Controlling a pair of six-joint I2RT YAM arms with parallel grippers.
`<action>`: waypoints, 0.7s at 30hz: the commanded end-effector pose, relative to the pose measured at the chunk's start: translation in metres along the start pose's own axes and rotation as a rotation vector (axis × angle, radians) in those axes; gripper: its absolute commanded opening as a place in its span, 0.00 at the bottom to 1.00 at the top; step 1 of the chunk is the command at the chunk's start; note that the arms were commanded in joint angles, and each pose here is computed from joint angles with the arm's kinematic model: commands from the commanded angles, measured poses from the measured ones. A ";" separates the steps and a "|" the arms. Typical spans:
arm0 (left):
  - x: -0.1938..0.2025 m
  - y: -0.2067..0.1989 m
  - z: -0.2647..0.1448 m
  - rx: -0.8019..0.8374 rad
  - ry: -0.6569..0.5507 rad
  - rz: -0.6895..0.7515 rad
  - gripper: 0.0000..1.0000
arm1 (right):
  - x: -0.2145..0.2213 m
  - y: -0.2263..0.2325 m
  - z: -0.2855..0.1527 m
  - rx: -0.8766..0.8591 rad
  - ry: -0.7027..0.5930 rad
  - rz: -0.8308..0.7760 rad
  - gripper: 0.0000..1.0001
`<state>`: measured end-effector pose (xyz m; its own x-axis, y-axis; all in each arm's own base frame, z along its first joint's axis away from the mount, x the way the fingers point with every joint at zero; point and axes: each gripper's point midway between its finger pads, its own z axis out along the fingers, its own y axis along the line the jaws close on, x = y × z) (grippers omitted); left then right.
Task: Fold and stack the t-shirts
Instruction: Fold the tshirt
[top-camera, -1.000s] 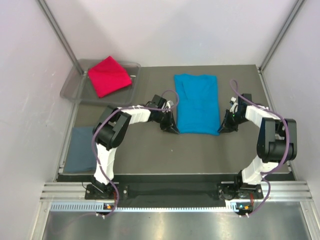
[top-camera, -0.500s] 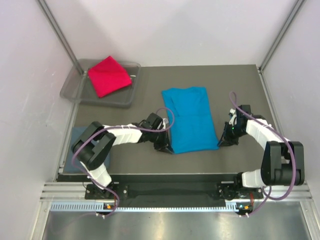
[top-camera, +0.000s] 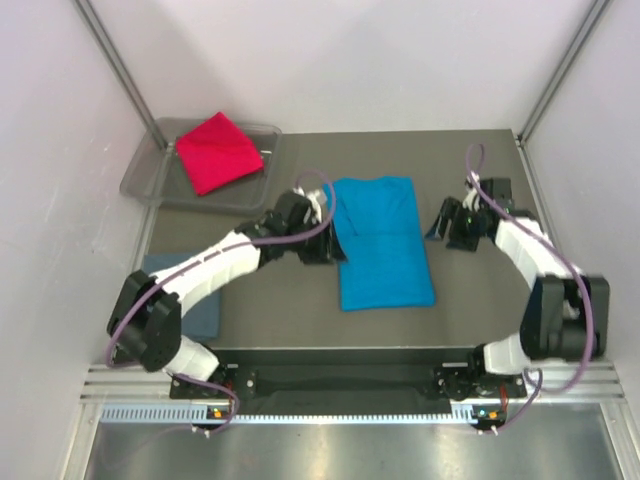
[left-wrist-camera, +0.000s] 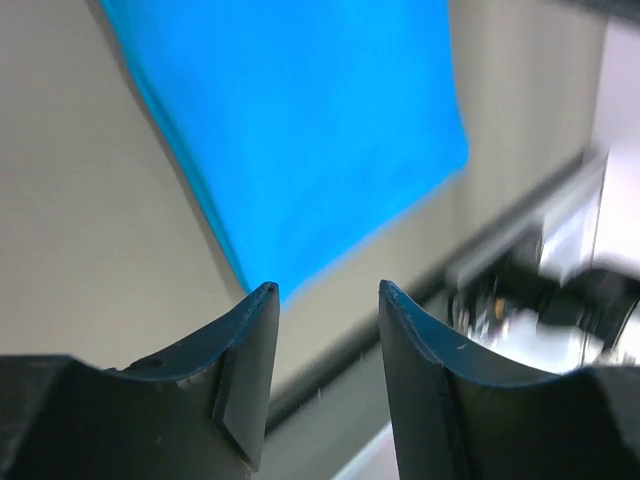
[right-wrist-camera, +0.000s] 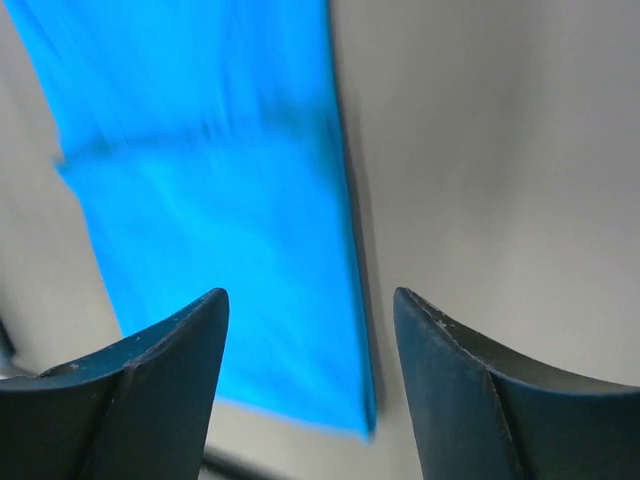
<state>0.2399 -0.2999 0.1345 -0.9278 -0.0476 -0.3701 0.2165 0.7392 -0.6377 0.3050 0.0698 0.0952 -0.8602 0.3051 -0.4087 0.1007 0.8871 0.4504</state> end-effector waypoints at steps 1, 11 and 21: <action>-0.073 0.023 0.001 -0.065 -0.148 0.042 0.49 | -0.079 0.026 0.030 -0.104 -0.152 -0.070 0.67; -0.203 0.099 0.058 -0.120 -0.247 -0.014 0.49 | -0.165 0.071 0.097 -0.295 -0.183 -0.111 0.58; -0.239 0.126 0.108 -0.065 -0.301 -0.057 0.46 | -0.175 0.070 0.133 -0.336 -0.142 -0.109 0.52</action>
<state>0.4946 -0.2563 0.0518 -0.8524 -0.2497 -0.4594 0.0820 0.8039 -0.5891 0.5103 0.1171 0.0682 -0.8160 0.2958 -0.4967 -0.0923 0.7815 0.6170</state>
